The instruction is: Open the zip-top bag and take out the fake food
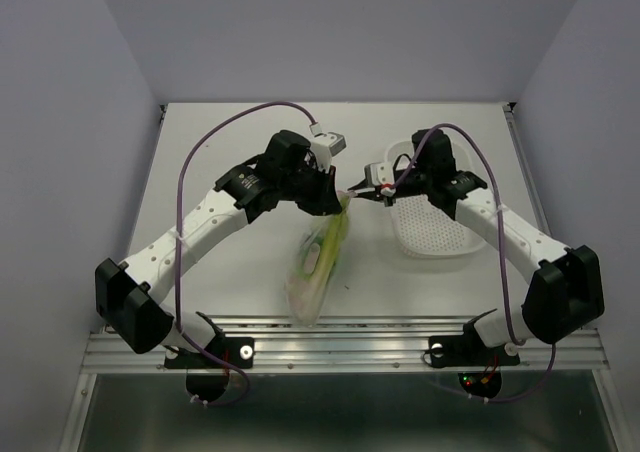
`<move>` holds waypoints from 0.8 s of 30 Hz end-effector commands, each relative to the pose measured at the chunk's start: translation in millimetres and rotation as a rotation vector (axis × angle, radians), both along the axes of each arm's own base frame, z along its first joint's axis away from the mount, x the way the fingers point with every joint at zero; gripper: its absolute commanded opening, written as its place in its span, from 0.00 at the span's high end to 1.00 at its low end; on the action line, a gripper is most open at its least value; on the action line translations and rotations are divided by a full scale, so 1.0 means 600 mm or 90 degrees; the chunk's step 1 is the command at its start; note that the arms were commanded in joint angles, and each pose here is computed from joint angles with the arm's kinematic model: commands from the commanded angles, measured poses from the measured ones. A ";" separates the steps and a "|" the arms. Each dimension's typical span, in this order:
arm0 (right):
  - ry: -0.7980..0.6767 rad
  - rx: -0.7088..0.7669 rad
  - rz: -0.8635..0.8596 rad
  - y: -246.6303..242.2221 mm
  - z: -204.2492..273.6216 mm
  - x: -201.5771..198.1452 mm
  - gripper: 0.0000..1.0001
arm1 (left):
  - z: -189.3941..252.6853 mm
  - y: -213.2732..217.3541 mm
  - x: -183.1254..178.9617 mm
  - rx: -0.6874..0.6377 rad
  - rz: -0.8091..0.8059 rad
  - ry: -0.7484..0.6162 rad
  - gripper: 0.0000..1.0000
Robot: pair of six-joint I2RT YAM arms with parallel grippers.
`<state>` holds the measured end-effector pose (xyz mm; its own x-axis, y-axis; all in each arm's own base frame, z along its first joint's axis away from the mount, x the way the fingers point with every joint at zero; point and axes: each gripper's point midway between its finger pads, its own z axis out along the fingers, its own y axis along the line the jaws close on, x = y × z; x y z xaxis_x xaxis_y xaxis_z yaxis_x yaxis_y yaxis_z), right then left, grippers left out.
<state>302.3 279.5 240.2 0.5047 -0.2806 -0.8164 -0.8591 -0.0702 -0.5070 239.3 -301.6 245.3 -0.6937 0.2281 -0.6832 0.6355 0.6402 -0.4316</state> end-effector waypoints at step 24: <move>-0.006 -0.116 -0.167 -0.025 -0.093 0.160 0.99 | 0.109 -0.015 -0.066 -0.105 -0.192 -0.138 1.00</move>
